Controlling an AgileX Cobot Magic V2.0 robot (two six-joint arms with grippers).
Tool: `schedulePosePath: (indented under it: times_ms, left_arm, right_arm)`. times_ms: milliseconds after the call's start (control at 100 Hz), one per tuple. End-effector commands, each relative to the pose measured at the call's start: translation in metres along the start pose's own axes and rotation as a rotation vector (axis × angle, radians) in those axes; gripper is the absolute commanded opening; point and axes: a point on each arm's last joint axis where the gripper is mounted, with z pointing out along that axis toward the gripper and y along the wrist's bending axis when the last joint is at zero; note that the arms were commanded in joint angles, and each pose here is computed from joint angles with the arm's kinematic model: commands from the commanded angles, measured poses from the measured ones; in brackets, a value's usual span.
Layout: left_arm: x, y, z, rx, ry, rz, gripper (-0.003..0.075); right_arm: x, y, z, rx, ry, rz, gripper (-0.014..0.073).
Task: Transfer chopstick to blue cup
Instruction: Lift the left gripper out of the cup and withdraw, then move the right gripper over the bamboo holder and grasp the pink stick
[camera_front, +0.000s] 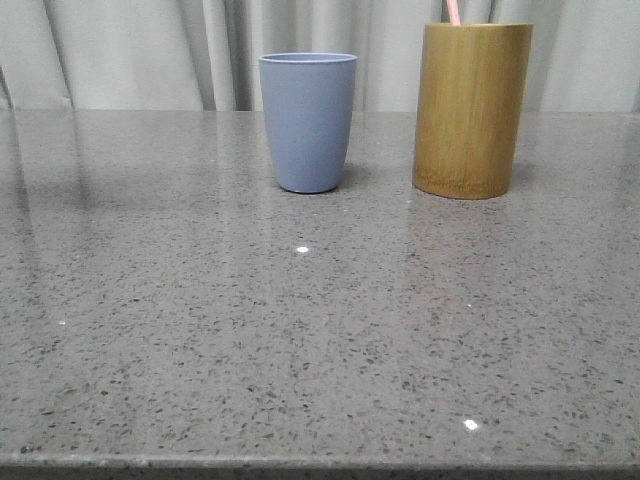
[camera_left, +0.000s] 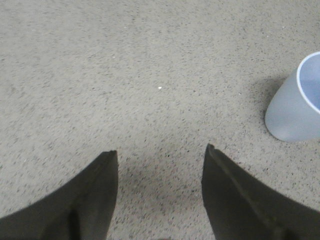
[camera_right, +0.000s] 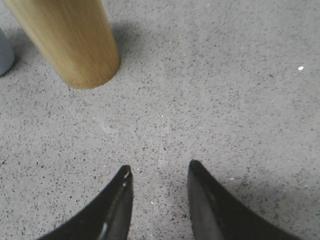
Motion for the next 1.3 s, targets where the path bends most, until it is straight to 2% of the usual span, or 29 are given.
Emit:
schedulePosePath:
  times_ms: [0,370,620,960,1290]
  left_arm:
    - [0.003,0.004,-0.03,-0.005,-0.167,-0.025,0.0377]
    - [0.075,0.01,-0.069,-0.021,-0.267,-0.034,0.0377]
    - [0.107,0.01,-0.078,-0.012,-0.278,-0.043,0.0377]
    - [0.122,0.011,-0.08,-0.011,-0.268,-0.044,0.0377]
    - [0.121,0.011,-0.081,-0.011,-0.288,-0.044,0.0377]
  right_arm:
    - [-0.017,0.005,-0.003,-0.026,-0.095,-0.013,0.0293]
    - [-0.055,0.014,0.001,-0.044,-0.117,-0.022,0.0293]
    - [-0.086,0.02,0.01,-0.053,-0.126,-0.016,0.0293]
    - [-0.144,0.039,0.021,-0.104,-0.21,-0.05,0.0294]
    - [-0.174,0.068,0.052,-0.176,-0.25,-0.091,0.0294]
